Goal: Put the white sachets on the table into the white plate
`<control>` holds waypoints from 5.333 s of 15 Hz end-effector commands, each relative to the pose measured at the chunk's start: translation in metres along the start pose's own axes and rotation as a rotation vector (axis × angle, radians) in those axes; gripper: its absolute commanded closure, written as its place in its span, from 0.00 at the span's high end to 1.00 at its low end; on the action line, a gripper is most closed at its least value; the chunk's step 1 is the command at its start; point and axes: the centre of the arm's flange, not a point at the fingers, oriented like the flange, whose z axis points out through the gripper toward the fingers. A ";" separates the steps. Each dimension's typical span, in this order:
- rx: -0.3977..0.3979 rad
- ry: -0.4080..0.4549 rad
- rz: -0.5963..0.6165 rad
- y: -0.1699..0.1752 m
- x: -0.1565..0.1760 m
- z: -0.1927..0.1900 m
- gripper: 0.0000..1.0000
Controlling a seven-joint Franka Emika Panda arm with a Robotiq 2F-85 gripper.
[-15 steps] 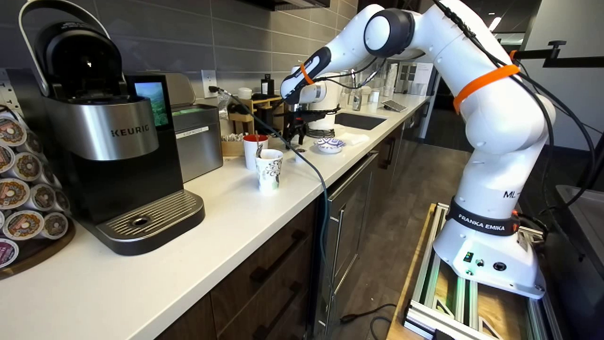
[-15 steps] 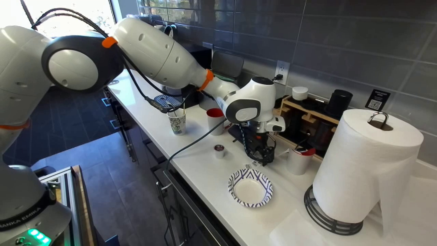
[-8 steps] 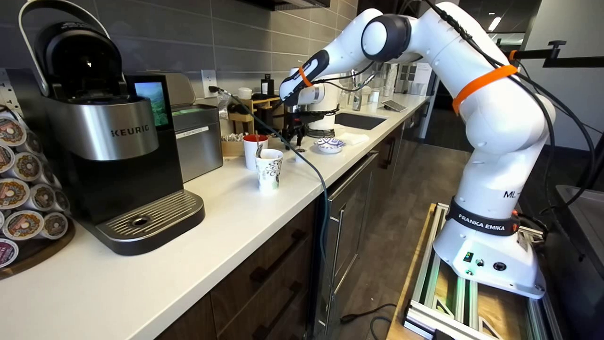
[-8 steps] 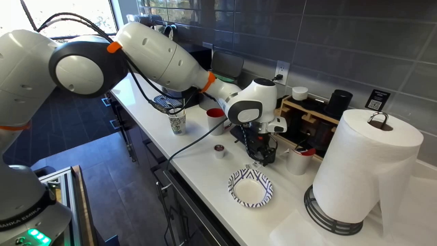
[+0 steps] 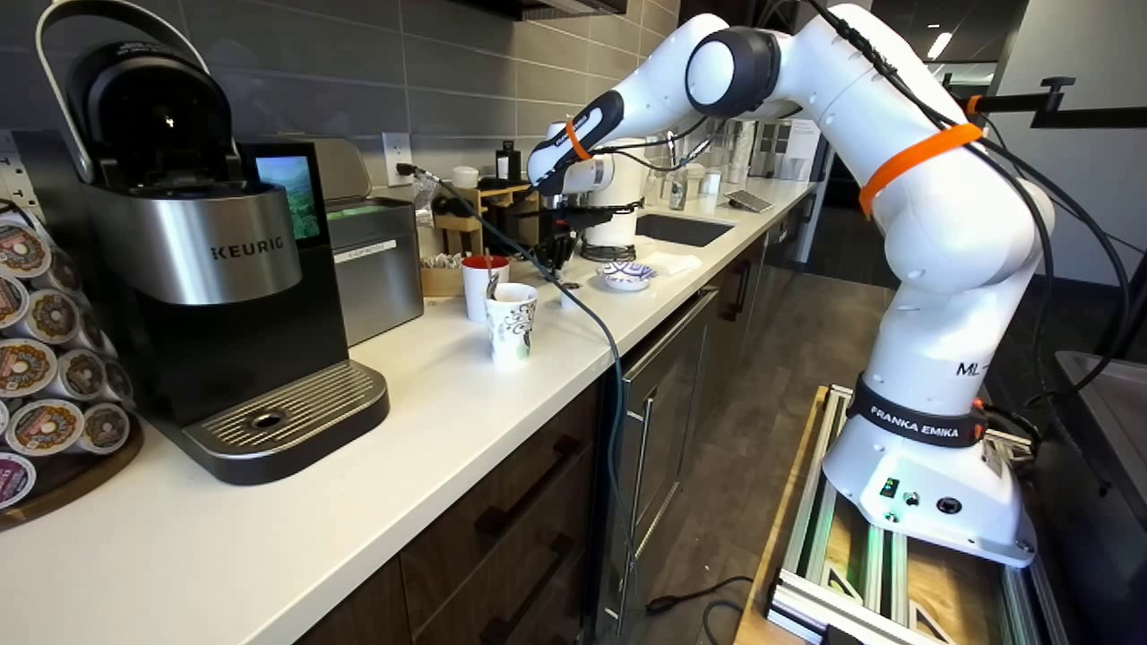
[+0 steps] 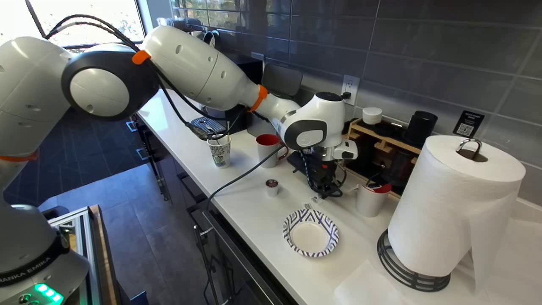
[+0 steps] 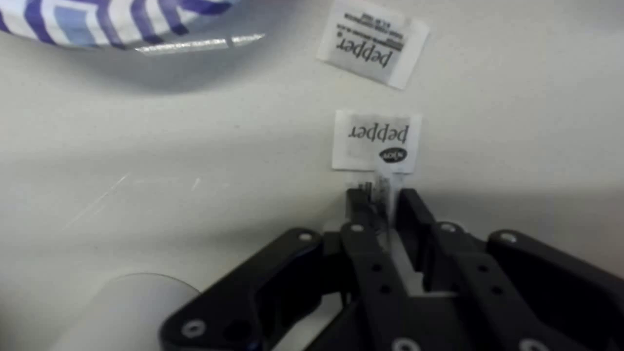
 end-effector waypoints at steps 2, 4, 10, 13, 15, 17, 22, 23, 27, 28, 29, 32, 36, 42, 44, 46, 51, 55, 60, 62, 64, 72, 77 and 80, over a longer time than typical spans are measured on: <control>-0.001 -0.044 0.005 0.003 -0.005 0.006 0.00; -0.005 -0.049 0.002 0.009 -0.015 -0.006 0.01; 0.064 0.012 -0.071 0.047 -0.066 -0.068 0.01; 0.128 0.044 -0.120 0.056 -0.085 -0.099 0.01; 0.138 0.012 -0.137 0.062 -0.097 -0.104 0.01; 0.131 -0.055 -0.125 0.068 -0.109 -0.100 0.01; 0.083 -0.153 -0.040 0.085 -0.129 -0.074 0.01; 0.072 -0.159 -0.016 0.088 -0.129 -0.067 0.01; 0.053 -0.199 0.048 0.092 -0.131 -0.056 0.29; 0.058 -0.194 0.055 0.090 -0.130 -0.057 0.31; 0.063 -0.186 0.057 0.088 -0.129 -0.058 0.37; 0.065 -0.150 0.049 0.078 -0.124 -0.066 0.59; 0.070 -0.009 0.021 0.055 -0.108 -0.085 0.90; 0.090 0.095 -0.027 0.016 -0.059 -0.067 1.00; 0.077 0.100 -0.035 0.005 -0.049 -0.053 1.00; 0.057 0.113 -0.064 -0.003 -0.039 -0.038 1.00; -0.002 0.115 -0.090 0.001 -0.021 -0.008 1.00; -0.023 0.121 -0.088 0.003 -0.007 0.006 1.00; -0.031 0.127 -0.119 0.010 0.009 0.013 1.00; -0.033 0.119 -0.121 0.012 0.013 0.019 1.00; -0.035 0.107 -0.123 0.013 0.015 0.025 1.00; -0.037 0.035 -0.107 0.024 0.021 0.029 0.47; -0.016 -0.065 -0.068 0.033 0.019 0.022 0.09; -0.021 -0.104 -0.053 0.033 0.008 0.008 0.00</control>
